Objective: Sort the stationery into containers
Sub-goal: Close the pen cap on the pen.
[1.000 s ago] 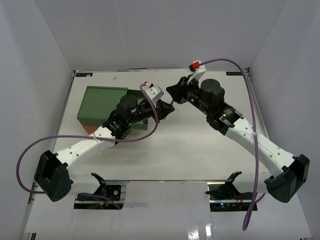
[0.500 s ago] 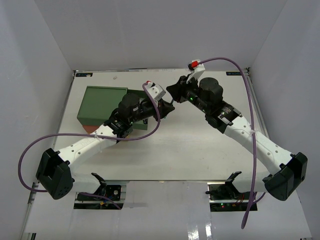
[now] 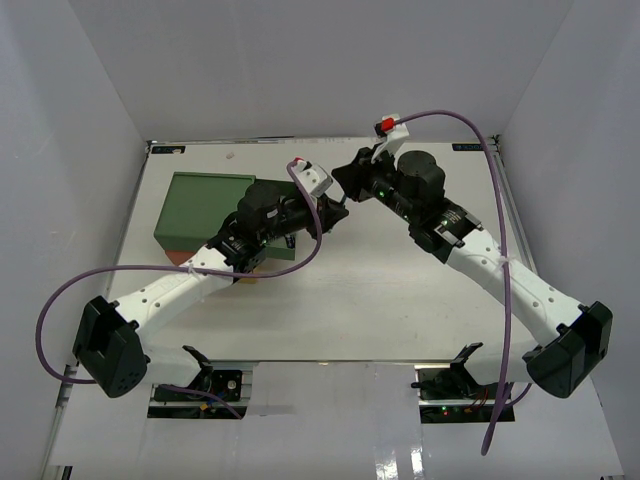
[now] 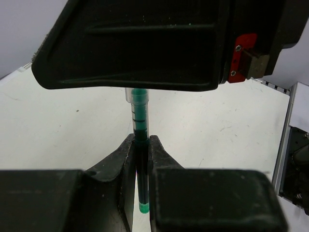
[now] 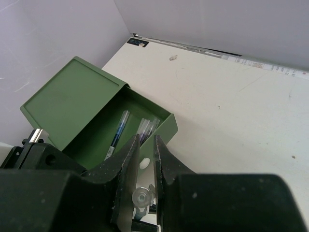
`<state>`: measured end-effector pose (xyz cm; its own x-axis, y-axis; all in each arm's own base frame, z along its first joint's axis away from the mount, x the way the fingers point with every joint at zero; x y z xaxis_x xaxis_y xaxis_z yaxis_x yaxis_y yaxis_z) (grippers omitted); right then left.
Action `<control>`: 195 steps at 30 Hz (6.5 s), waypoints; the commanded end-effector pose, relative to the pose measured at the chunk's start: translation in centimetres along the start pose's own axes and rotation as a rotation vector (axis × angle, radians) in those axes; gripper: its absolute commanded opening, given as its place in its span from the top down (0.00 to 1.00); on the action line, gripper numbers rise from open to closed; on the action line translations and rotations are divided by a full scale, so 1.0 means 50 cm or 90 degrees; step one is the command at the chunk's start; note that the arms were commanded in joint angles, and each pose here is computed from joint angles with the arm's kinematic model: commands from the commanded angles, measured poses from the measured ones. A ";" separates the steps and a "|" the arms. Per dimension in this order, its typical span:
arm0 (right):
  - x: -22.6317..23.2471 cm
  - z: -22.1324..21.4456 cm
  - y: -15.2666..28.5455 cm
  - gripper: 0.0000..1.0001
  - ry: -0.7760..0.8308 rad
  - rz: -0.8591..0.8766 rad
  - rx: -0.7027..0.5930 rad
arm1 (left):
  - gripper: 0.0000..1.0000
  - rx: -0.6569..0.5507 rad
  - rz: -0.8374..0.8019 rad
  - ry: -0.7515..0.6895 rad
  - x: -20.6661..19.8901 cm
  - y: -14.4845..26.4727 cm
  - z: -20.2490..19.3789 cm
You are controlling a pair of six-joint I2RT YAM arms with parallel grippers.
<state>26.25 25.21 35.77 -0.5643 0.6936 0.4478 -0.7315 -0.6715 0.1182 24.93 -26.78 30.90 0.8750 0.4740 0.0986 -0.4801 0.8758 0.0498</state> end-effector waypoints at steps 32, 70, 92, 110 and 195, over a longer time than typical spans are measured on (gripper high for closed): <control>-0.100 -0.284 0.028 0.92 -0.007 -0.093 0.408 | 1.00 -0.519 0.063 -0.163 0.000 0.107 0.381; -0.096 -0.267 0.054 0.92 -0.024 -0.063 0.304 | 1.00 -0.521 0.084 -0.123 -0.001 0.115 0.342; -0.131 -0.335 0.052 0.92 -0.033 -0.113 0.418 | 1.00 -0.551 0.074 -0.174 -0.004 0.128 0.391; -0.098 -0.270 0.046 0.92 -0.019 -0.063 0.321 | 1.00 -0.385 0.003 -0.129 -0.011 0.065 0.288; -0.002 0.025 0.075 0.78 0.025 -0.018 -0.073 | 1.00 -0.020 -0.013 0.089 -0.043 -0.002 -0.021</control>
<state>23.97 22.65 33.98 -0.5407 0.7375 0.4046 -0.7600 -0.6344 0.1408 23.98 -28.17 28.23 0.8828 0.4668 -0.0534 -0.4633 0.8838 0.0652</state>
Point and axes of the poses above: each gripper's point midway between its finger pads, its own y axis back along the fingers, its own x axis along the line the jaws close on, z = x × y, the point moved 8 cm from there along y, back along the fingers, and after that the axes turned 9 degrees about -y, right-handed, at the moved point
